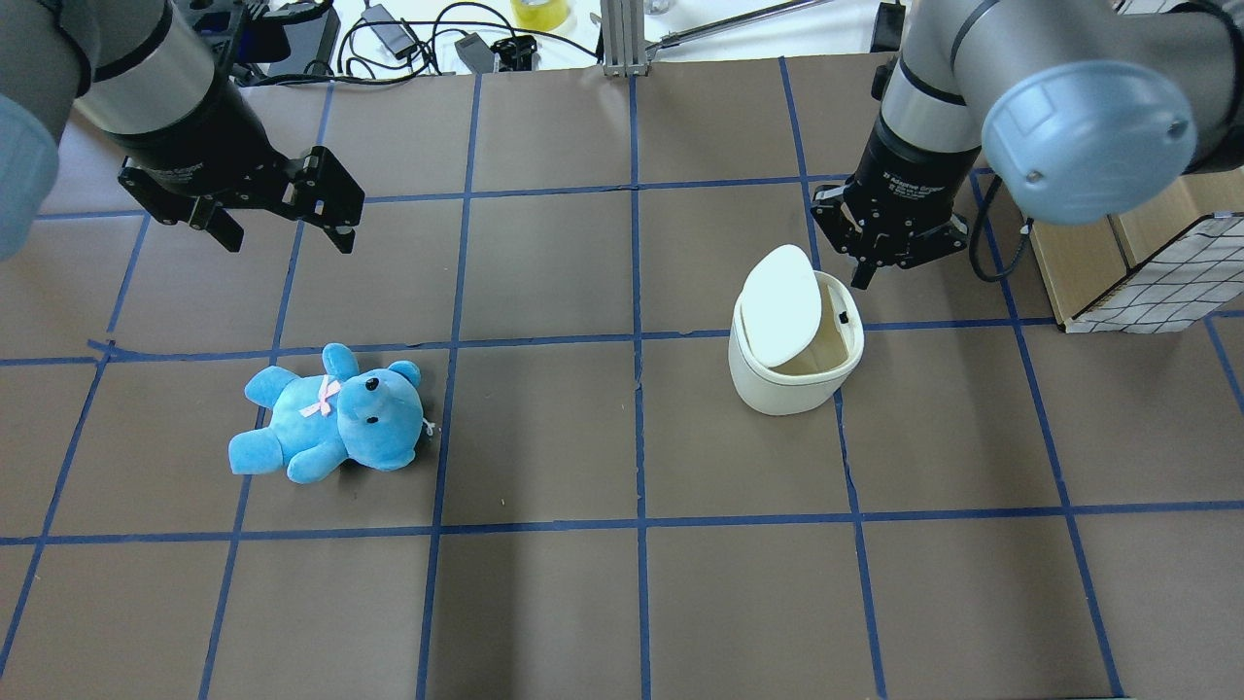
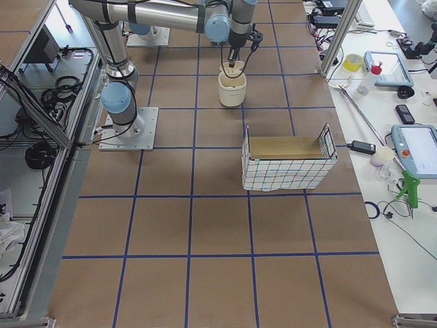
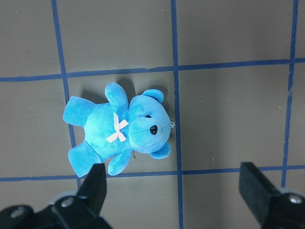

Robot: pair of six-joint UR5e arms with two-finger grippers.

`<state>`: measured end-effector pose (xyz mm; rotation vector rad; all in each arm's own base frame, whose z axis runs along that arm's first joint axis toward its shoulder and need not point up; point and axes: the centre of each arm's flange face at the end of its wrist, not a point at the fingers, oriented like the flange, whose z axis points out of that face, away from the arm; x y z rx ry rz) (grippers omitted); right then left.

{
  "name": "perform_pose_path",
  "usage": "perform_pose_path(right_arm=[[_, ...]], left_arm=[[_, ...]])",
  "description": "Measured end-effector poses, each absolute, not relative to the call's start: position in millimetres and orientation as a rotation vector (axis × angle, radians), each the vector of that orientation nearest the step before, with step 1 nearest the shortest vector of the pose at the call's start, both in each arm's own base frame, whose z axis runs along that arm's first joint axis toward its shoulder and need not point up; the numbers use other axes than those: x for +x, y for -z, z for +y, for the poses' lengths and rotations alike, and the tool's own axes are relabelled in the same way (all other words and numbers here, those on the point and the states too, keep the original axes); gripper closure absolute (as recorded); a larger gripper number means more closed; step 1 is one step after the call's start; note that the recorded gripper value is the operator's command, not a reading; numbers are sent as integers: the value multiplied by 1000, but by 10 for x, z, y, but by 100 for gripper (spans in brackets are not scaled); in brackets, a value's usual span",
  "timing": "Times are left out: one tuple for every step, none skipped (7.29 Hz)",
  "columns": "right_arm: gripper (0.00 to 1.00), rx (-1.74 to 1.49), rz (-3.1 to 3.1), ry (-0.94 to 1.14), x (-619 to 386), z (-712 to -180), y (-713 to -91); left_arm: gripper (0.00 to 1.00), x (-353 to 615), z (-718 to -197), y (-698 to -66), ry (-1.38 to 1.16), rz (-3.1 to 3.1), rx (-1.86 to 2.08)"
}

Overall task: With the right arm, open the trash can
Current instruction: 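Lift the right gripper up and away from the opened trash can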

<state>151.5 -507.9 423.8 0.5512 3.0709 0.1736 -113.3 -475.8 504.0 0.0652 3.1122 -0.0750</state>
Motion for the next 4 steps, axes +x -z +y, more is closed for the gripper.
perform_pose_path(right_arm=[[0,546,3069,-159,1517,-5098,-4377],[0,539,3067,-144,1519,-5097,-4474],[0,535,3064,-135,1520,-5072,-4544],[0,529,3064,-120,1519,-5053,-4612]], left_arm=[[0,-1133,-4758,-5040,75,3112,65],[0,-1133,-4758,-5040,75,3112,65],[0,-1133,-4758,-5040,75,3112,66],[0,-1133,-4758,-5040,75,3112,65]])
